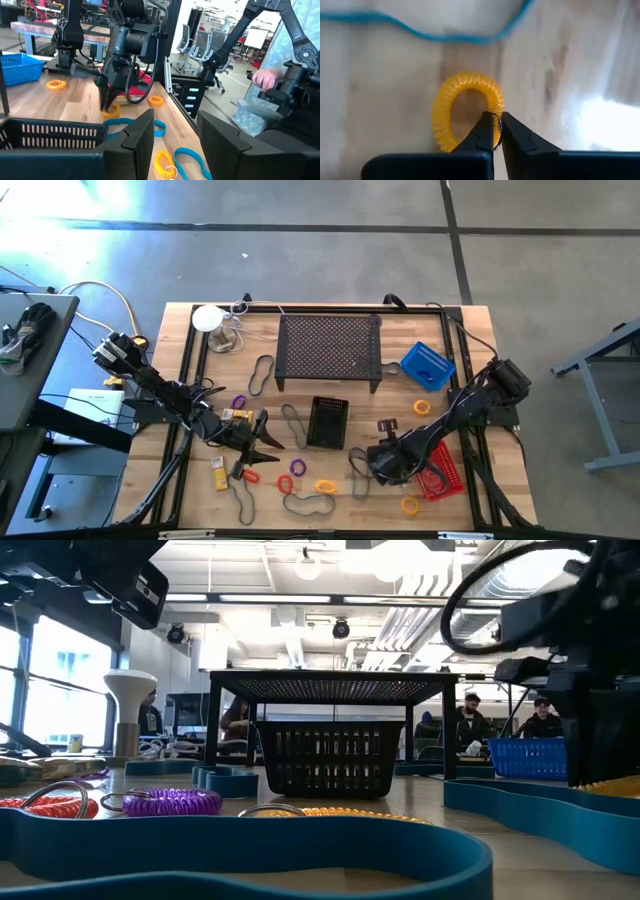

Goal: Pick & Place Office Desk Supplies
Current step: Put the yellow spring keychain into the blue bin

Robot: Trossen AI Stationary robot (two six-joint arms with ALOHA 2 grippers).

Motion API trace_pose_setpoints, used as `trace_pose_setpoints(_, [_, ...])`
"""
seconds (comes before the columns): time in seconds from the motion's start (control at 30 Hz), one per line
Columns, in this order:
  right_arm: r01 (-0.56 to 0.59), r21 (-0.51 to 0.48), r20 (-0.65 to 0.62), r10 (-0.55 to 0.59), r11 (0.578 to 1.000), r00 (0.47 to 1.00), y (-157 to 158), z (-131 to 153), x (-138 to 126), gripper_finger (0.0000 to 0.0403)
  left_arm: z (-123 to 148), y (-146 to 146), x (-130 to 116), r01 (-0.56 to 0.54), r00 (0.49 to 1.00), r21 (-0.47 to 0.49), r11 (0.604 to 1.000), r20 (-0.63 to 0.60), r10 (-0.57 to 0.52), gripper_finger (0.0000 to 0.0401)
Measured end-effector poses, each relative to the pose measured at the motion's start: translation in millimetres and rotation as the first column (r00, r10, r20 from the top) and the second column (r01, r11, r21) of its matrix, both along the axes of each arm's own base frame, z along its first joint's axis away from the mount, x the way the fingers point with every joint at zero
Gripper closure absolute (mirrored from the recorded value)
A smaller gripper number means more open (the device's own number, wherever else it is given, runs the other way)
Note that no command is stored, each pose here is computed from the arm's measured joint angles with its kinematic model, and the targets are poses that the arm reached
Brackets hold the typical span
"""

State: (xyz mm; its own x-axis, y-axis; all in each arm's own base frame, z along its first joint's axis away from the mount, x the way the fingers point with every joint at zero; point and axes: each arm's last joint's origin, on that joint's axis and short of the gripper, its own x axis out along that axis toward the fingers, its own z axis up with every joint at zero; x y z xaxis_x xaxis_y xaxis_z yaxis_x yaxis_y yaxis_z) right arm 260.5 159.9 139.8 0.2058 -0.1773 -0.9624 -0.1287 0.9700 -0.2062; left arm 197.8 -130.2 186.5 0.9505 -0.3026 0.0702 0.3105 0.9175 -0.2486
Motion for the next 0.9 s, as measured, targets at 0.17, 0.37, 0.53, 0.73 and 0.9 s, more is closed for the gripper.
trace_pose_setpoints(0.17, [0.03,-0.074,-0.012,-0.031,0.997,0.999,6,21,1,0.0398,0,0,0,0.001,1.0,-0.008,1.0,-0.002,-0.001,0.0256])
trace_pose_setpoints(0.37, [0.091,-0.117,0.066,-0.084,0.989,0.994,18,57,10,0.0398,0,2,1,-0.007,1.0,-0.007,1.0,-0.002,0.007,0.0256])
trace_pose_setpoints(0.53, [0.181,-0.199,0.104,-0.163,0.963,0.981,20,87,7,0.0398,0,4,2,-0.018,1.0,-0.007,1.0,-0.002,0.018,0.0256])
trace_pose_setpoints(0.73, [0.289,-0.294,0.069,-0.281,0.911,0.957,11,103,-5,0.0398,0,4,3,-0.019,1.0,-0.006,1.0,-0.002,0.019,0.0256])
trace_pose_setpoints(0.9, [0.36,-0.361,0.045,-0.369,0.86,0.928,4,106,-13,0.0398,0,4,3,-0.019,1.0,-0.006,1.0,-0.002,0.019,0.0256])
